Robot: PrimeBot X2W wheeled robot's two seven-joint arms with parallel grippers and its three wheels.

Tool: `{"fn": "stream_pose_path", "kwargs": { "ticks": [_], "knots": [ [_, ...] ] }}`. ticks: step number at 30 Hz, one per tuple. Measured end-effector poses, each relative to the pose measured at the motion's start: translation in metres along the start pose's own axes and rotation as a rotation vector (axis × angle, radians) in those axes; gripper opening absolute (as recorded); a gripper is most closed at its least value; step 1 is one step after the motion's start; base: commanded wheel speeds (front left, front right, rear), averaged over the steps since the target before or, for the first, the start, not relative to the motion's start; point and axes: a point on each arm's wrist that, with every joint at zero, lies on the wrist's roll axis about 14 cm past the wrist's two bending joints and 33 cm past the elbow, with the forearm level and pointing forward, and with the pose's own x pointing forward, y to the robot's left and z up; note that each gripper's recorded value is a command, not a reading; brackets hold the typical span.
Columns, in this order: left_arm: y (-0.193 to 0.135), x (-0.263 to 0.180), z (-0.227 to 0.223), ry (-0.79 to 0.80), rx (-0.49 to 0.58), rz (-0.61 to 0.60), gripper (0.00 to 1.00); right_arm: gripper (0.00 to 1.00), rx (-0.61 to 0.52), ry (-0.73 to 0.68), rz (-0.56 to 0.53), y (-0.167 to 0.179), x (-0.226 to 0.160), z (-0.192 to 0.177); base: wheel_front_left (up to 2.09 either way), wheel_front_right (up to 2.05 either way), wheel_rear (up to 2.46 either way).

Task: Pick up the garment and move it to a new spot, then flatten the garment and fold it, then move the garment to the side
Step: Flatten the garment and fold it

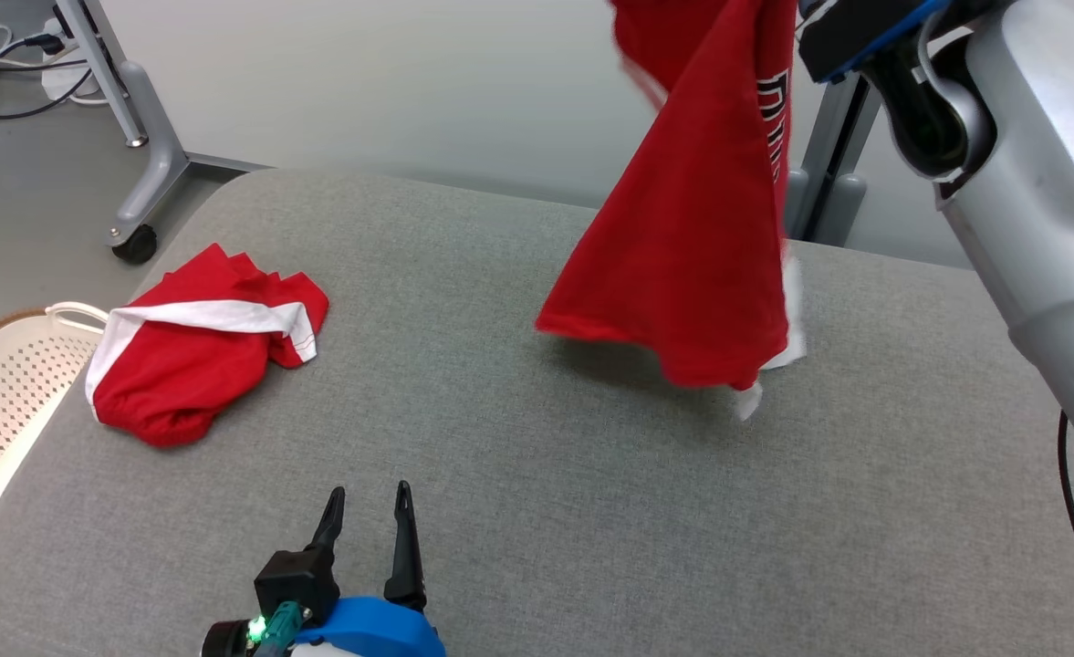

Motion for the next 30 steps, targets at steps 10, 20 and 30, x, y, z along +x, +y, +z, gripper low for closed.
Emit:
{"fn": "stream_pose_path", "kwargs": {
  "ticks": [10,20,30],
  "knots": [
    [-0.015,0.009,-0.009,0.033,0.002,-0.044,1.0,0.0,-0.041,0.239,-0.305,-0.107,-0.102,-0.078,0.0,0.0,0.0],
    [-0.062,0.04,-0.017,0.064,0.036,-0.179,1.0,1.0,0.047,0.668,-0.812,-0.185,-0.368,-0.186,0.0,0.0,0.0],
    [-0.101,0.05,-0.024,0.084,0.056,-0.298,1.0,1.0,0.11,0.554,-1.034,-0.168,-0.441,-0.16,0.0,0.0,0.0]
  ]
}}
